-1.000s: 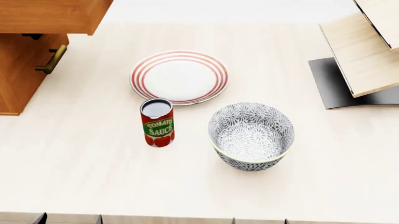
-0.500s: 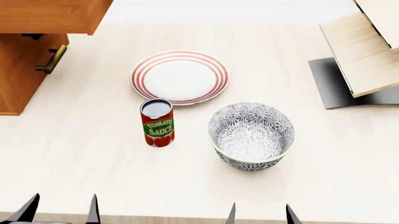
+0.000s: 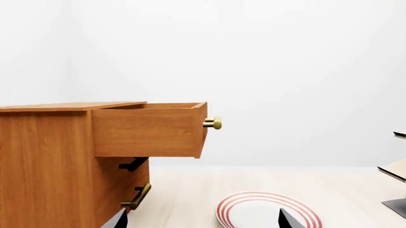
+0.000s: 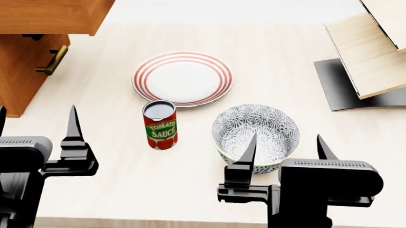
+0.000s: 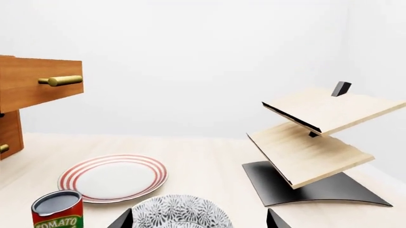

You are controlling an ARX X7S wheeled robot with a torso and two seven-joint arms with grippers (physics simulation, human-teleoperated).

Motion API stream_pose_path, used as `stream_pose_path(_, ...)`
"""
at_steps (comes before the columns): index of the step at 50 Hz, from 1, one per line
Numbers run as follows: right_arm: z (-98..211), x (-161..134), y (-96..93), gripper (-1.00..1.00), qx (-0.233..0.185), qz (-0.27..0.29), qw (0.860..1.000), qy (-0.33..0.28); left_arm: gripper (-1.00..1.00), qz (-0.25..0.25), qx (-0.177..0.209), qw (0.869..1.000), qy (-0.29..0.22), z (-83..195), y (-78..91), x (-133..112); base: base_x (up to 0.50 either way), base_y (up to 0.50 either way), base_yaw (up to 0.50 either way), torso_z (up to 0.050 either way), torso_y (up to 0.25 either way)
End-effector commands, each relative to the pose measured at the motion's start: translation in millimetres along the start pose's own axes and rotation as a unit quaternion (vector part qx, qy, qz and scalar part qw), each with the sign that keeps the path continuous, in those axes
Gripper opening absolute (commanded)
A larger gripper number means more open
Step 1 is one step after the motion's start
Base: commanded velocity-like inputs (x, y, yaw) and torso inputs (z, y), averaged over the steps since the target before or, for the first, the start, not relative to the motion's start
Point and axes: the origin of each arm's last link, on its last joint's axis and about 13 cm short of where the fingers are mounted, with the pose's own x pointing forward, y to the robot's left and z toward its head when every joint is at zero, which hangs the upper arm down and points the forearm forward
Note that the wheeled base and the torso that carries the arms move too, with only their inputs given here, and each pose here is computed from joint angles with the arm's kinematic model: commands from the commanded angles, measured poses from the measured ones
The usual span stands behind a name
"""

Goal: Close the top drawer of the cabinet.

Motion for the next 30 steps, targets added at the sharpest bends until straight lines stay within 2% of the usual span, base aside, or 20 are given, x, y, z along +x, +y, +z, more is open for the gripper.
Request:
stream_pose_path(1,12.6,5.8,-0.2,1.00,-0.012,-0.008,1.000,-0.012,1.00,0.000,0.008,1.000,-0.016,7.5,-1.9,5.8,0.00,0.00,0.00,0.000,0.000)
stream_pose_path(3,13.1,6.1,-0.4,1.00,-0.015,-0.010,1.000,-0.025,1.00,-0.002,0.007,1.000,-0.015,6.4,-2.4,6.1,0.00,0.00,0.00,0.000,0.000)
stream_pose_path(4,12.8,5.6,-0.1,1.00,-0.011,0.006,0.999,-0.032,1.00,-0.003,0.009,1.000,-0.015,5.5,-2.8,6.6,0.00,0.00,0.00,0.000,0.000)
stream_pose_path(5,11.8,4.9,-0.1,1.00,-0.013,0.008,1.000,-0.017,1.00,-0.004,0.007,1.000,-0.014,5.2,-2.9,6.8,0.48,0.00,0.00,0.000,0.000)
stream_pose_path(8,8.6,7.9,0.6,1.00,-0.020,-0.004,1.000,-0.018,1.00,-0.004,0.008,1.000,-0.013,4.5,-3.1,7.5,0.50,0.00,0.00,0.000,0.000)
stream_pose_path(30,4.4,9.4,5.5,1.00,-0.027,0.003,1.000,-0.014,1.00,-0.006,0.014,1.000,-0.007,0.0,-2.5,10.7,0.50,0.00,0.00,0.000,0.000)
